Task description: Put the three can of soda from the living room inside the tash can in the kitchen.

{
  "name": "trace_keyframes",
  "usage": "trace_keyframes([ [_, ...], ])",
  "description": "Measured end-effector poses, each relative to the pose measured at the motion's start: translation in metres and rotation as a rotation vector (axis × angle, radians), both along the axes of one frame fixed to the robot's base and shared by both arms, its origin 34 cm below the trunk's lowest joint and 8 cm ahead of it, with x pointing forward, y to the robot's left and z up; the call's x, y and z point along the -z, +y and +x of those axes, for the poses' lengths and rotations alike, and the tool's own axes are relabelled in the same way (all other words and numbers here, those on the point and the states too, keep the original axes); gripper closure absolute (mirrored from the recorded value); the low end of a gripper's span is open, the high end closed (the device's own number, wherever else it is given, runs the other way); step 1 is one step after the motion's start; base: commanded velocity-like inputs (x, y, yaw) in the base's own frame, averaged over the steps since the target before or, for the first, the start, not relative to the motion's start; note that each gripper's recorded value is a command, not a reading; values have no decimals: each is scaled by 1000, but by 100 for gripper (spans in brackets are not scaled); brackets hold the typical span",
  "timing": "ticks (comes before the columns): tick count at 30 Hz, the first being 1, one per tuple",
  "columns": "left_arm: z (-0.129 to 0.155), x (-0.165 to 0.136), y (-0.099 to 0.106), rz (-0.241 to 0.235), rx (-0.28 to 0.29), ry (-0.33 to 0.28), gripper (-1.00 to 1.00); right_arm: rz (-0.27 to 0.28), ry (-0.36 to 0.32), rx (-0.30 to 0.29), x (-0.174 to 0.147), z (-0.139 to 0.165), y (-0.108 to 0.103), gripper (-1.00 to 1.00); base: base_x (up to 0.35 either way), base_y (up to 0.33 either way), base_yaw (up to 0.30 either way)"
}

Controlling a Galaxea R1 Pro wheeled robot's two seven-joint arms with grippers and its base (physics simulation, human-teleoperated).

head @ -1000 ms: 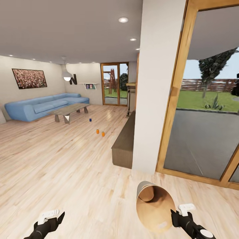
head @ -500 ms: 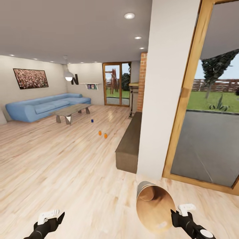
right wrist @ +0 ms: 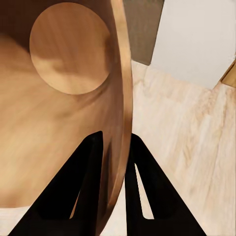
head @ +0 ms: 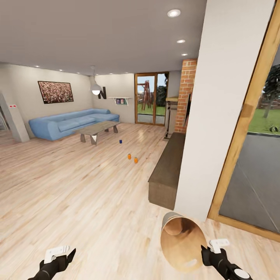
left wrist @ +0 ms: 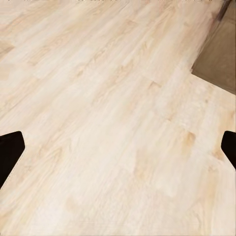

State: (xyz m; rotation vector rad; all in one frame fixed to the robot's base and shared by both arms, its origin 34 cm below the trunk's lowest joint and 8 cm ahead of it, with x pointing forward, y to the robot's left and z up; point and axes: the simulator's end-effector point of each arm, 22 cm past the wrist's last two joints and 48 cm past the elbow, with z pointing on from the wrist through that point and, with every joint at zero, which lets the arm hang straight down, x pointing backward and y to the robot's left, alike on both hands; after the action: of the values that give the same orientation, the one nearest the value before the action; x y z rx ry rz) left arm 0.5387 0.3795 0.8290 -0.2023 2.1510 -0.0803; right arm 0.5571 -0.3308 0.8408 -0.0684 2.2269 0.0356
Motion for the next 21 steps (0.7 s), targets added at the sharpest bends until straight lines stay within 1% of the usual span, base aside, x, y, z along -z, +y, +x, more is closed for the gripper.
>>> trace_keyframes([
  [3,0,0,0,1,0,0,-100,-1,3,2,1,-1,-1,100,190,72,44],
  [6,0,0,0,1,1,-1,-100,-13,70,18,28,-20,-10,100,189,71,15],
  [9,0,0,0,2,1,-2,-100,-20,102,25,40,-30,-15,100,189,71,7],
  [13,0,-1,0,2,1,-3,-100,-14,79,17,31,-23,-10,100,189,71,2],
  [21,0,0,0,2,1,-3,-100,-19,85,15,34,-24,-10,100,189,71,0],
])
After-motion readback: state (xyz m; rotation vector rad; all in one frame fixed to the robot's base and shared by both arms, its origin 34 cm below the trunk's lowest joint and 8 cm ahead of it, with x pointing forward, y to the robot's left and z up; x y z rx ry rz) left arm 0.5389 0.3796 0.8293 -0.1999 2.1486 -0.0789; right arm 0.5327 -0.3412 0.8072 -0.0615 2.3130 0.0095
